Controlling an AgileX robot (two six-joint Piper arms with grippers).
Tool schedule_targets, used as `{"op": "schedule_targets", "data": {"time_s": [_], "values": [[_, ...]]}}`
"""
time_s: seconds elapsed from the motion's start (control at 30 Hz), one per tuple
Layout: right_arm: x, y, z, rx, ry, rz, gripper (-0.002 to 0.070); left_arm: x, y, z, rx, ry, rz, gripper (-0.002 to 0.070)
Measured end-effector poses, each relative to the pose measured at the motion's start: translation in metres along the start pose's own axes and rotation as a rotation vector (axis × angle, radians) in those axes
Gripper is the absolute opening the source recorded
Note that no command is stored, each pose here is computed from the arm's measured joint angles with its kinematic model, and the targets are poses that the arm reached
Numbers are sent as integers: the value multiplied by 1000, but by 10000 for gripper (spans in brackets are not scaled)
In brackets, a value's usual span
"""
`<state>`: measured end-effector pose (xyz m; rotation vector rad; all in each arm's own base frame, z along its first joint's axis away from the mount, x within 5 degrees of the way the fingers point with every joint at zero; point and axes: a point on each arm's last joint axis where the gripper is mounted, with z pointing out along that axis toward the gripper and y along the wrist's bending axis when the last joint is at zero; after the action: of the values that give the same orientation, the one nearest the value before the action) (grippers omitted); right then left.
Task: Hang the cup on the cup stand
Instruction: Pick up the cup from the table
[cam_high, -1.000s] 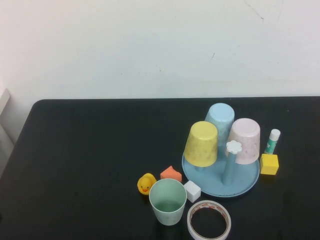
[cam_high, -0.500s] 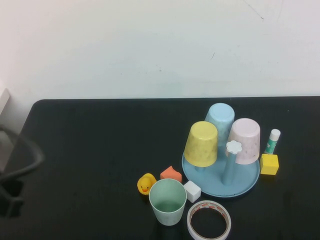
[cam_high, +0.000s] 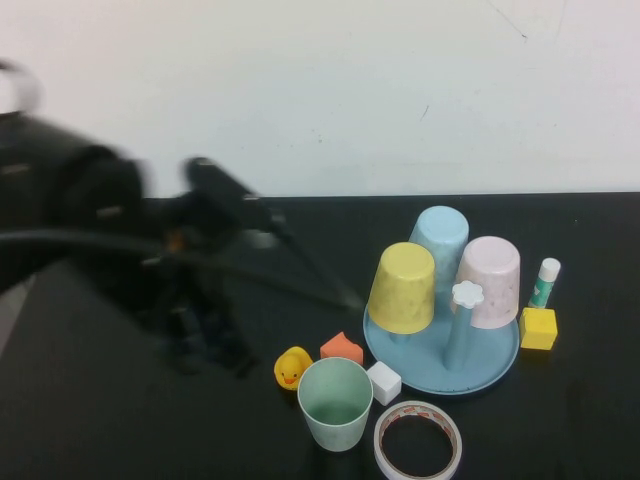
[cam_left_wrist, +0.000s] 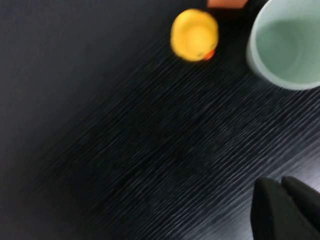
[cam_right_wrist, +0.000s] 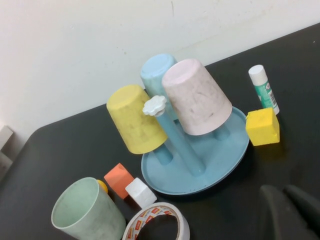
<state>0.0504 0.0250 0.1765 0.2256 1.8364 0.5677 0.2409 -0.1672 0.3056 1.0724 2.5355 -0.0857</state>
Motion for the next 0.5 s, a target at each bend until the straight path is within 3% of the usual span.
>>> {"op": "schedule_targets", "data": {"time_s": [0.13,0.37,0.5], "values": [[0,0,0,-1,4,0,-1,-27,-12,25,39,85,8,55],[1,0,0,-3,9,2,-1,-58,-18,80,111,164,-84,461],[1,0,0,-4,13,2,-1,-62,-17,108,138,171,-131,531]]}}
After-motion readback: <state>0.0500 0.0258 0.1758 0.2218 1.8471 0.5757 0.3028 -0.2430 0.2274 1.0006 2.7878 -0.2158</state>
